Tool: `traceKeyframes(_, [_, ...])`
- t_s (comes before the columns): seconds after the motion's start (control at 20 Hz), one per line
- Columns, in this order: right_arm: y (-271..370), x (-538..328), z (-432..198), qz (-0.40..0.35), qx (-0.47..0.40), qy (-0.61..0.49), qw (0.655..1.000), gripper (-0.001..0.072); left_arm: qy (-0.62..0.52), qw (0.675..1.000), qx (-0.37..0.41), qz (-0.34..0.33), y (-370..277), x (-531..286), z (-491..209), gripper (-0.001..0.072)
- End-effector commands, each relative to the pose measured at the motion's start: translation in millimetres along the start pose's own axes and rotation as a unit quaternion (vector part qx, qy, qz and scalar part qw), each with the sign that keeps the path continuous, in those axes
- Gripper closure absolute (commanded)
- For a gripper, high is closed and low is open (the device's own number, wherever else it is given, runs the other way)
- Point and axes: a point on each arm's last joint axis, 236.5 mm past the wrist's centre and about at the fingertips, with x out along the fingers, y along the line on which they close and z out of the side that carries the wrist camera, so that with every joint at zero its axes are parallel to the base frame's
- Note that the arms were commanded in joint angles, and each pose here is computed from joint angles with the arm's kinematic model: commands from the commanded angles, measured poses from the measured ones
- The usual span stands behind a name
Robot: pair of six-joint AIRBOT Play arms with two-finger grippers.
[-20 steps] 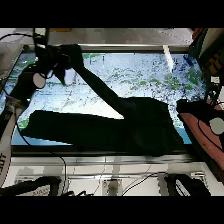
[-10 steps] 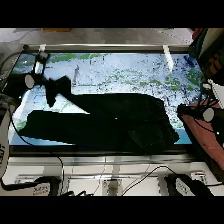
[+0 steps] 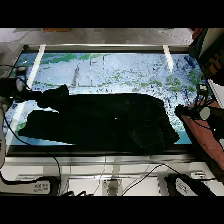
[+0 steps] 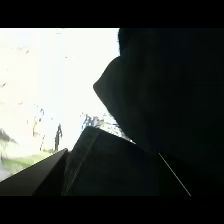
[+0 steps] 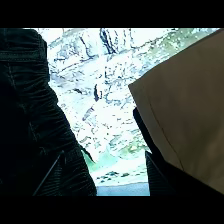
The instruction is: Fold the clothes and pants, and hang the long-sleeved shirts on hangers.
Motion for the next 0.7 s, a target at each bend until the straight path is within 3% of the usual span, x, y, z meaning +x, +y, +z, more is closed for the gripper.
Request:
traceKeyframes(0.0, [0,1,3,0.000,0.000,-0.007,1.000,0.0157,0.003,0.983,-0.182,-0.021,24,12,-2,0.0126])
traceKeyframes(0.05, [0,1,6,0.000,0.000,-0.012,1.000,0.0156,0.006,0.975,-0.217,-0.047,22,17,-2,0.0121])
traceKeyframes(0.15, [0,0,12,0.001,0.000,-0.024,1.000,0.0157,0.017,0.957,-0.275,-0.094,13,30,-2,-0.0009])
traceKeyframes(0.4, [1,0,16,0.001,0.001,-0.033,0.999,0.0157,0.053,0.932,-0.329,-0.143,-17,76,-11,0.0000])
traceKeyframes(0.65, [1,0,17,0.003,0.003,-0.035,0.999,0.0157,-0.012,0.925,-0.345,-0.159,-32,108,19,0.0011])
